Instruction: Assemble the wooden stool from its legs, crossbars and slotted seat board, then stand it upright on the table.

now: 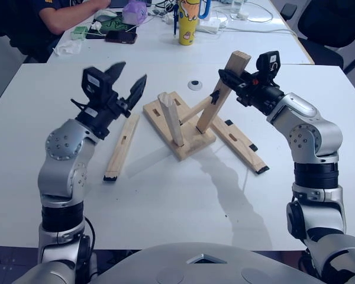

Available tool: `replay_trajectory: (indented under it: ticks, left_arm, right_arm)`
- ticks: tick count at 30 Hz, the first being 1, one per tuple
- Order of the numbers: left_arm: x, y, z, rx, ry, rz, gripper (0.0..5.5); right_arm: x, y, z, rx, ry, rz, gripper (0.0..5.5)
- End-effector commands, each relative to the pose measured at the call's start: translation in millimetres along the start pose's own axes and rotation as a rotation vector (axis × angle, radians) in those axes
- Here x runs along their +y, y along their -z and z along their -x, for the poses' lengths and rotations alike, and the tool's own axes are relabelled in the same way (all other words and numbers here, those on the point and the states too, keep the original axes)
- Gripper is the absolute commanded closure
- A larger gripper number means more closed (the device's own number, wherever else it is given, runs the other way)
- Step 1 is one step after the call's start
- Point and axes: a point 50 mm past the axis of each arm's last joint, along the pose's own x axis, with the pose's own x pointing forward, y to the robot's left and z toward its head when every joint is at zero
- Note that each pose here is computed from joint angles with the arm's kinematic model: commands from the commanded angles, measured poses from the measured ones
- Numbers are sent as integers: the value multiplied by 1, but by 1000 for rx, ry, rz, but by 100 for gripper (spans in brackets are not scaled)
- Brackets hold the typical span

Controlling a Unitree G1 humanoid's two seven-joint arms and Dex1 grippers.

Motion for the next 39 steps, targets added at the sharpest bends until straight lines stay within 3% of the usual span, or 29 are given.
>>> replay_trajectory:
  ticks: [1, 10, 18, 23, 26, 29, 33, 39]
  left_arm:
    - [-11, -18, 2, -48, 57, 90, 262]
    - [-22, 5, 4, 96, 105, 44, 262]
    - [-21, 6, 3, 97, 95, 19, 262]
    - [19, -21, -5, -87, -103, 53, 262]
    - [48, -2, 1, -2, -191, 34, 262]
    - [51, 23, 7, 113, -200, -10, 262]
    - [38, 21, 9, 86, -220, 23, 320]
    - [29, -8, 3, -37, -261, 23, 411]
  right_arm:
    - [-13, 30, 8, 179, 108, 42, 442]
    - [-9, 24, 6, 146, 99, 81, 441]
    - [-14, 27, 8, 137, 121, 66, 441]
    - [-11, 31, 9, 141, 108, 66, 440]
    - [-10, 33, 10, 144, 103, 68, 440]
    - [-9, 32, 9, 149, 106, 67, 440]
    - [4, 38, 9, 173, 126, 20, 440]
    - [32, 52, 6, 200, 190, -105, 440]
